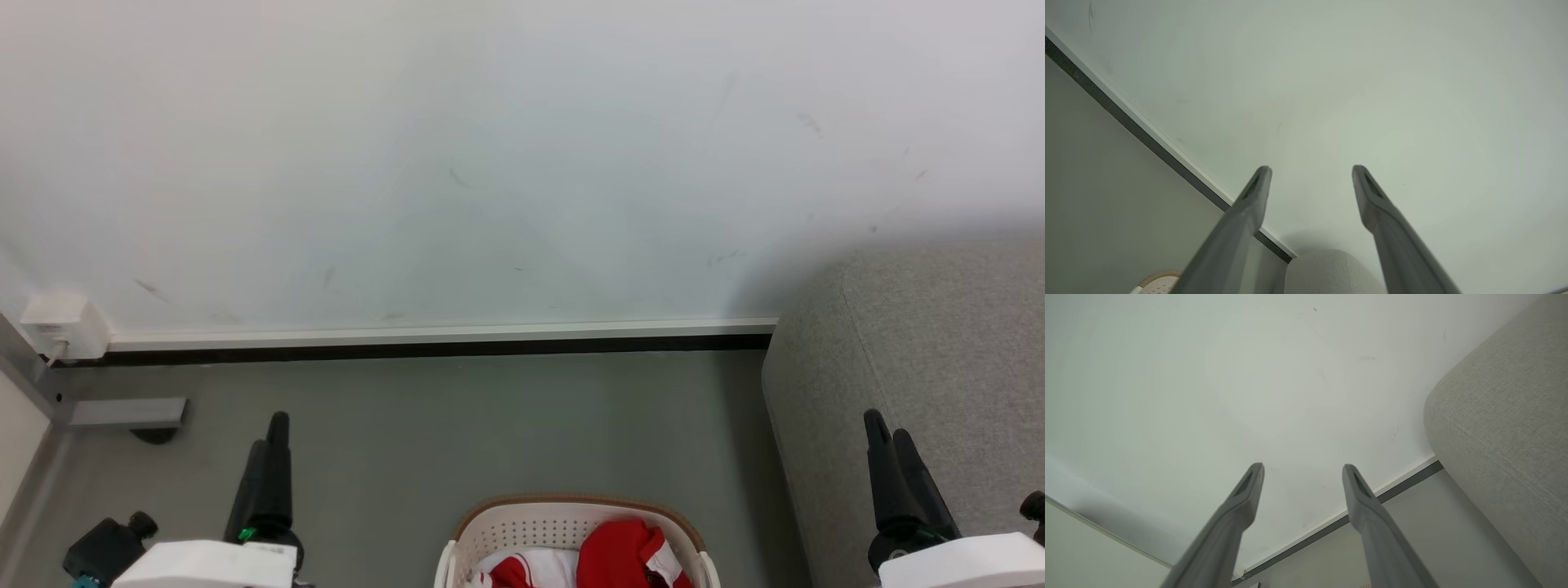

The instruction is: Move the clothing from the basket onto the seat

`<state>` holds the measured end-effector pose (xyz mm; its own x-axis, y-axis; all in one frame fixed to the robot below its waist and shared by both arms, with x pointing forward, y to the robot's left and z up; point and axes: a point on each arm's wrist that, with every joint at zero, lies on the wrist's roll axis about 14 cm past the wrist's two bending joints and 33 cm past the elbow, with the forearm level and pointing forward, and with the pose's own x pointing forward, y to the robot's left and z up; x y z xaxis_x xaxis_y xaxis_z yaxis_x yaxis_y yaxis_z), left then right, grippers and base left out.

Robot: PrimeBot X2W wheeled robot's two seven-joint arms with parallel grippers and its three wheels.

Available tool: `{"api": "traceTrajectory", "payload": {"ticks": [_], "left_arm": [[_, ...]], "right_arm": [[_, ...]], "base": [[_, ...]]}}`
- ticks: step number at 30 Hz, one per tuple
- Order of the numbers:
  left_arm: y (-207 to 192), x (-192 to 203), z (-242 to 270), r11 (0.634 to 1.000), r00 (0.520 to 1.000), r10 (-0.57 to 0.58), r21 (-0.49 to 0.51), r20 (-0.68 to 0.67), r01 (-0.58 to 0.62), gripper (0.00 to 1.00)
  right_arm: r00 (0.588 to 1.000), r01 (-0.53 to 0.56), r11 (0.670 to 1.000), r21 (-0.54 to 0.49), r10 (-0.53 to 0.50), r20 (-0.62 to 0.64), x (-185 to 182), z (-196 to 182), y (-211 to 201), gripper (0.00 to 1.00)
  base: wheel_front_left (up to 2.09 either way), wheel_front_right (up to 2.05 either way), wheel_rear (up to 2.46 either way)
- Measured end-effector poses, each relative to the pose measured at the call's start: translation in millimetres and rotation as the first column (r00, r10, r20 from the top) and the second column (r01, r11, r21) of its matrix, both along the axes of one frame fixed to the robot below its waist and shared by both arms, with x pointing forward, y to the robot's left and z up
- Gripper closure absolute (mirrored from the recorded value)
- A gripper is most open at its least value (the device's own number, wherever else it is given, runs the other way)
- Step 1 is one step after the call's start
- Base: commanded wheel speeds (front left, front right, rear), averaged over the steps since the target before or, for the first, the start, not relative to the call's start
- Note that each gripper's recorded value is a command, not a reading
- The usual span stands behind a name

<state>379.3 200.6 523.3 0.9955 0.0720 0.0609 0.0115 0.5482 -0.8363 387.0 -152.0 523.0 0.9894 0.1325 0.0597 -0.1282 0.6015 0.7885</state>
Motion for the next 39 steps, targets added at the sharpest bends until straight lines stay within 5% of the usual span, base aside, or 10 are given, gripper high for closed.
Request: {"api": "traceTrajectory", "payload": {"ticks": [16, 39], "left_arm": [[-9.6, -3.2, 2.3, 0.947, 1.000, -0.004, 0.320, -0.007, 0.006, 0.00], [-18.8, -4.9, 7.6, 0.854, 1.000, -0.005, 0.520, 0.022, -0.007, 0.00]], "right_arm": [[0.999, -0.007, 0.977, -0.212, 0.017, 0.042, 0.2, -1.0, 9.0, 0.00], [0.997, -0.007, 0.915, -0.403, 0.039, 0.072, -4.5, -8.3, 15.7, 0.00]], "base": [[0.00, 0.00, 0.00], [0.00, 0.00, 0.00]]}}
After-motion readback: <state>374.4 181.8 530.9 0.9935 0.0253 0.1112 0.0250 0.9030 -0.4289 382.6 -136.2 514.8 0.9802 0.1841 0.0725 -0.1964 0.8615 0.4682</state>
